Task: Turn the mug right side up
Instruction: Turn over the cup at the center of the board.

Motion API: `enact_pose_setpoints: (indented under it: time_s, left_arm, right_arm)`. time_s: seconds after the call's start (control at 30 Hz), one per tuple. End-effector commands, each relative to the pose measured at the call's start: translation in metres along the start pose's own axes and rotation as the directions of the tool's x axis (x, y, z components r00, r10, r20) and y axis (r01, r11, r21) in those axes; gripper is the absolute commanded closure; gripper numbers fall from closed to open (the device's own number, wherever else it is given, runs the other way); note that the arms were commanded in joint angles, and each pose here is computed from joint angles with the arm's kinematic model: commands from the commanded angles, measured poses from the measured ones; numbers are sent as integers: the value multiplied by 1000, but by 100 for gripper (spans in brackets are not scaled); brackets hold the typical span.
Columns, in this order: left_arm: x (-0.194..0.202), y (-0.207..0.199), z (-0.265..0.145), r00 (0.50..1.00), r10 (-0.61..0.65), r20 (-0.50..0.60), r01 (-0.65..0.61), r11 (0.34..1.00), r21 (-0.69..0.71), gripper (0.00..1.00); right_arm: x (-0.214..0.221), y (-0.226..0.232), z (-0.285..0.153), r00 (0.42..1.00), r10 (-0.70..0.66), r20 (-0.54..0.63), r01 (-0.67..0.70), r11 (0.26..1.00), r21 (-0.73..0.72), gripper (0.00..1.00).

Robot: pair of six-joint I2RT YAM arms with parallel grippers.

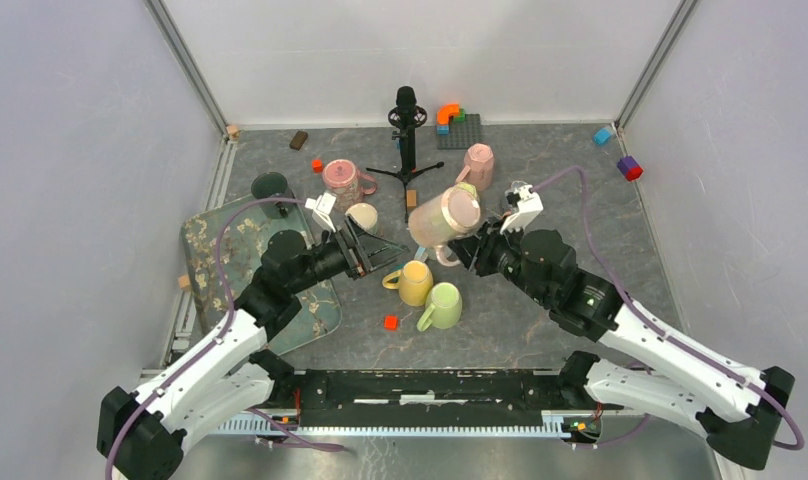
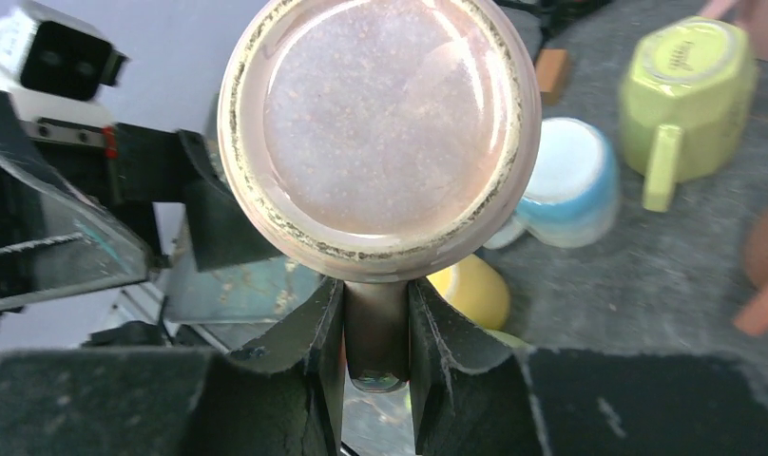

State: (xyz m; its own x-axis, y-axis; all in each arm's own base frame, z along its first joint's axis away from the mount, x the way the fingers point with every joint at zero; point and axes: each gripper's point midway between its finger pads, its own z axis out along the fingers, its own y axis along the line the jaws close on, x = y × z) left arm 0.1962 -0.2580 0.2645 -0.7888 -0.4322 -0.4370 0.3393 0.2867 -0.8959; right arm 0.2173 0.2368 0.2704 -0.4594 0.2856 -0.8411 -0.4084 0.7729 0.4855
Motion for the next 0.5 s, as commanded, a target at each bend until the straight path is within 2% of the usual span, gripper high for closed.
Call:
enact_pose_setpoints:
  time_s: [0.0,0.23,0.47]
  left_arm:
    - [-10,-40,-5,998,-42,43,33,983,178,0]
    - [-12,-39,-7,988,-133,80,109,962,251,3]
    - [-15,-50,-4,986,-142,87,111,950,292,8]
  right_arm:
    - [-84,76,-8,954,194,228,-119,945,-304,100]
    - [-101,105,-6,927,288,239,-162,885,-437,100]
    - [-103,124,-5,914,353,202,-201,824,-530,100]
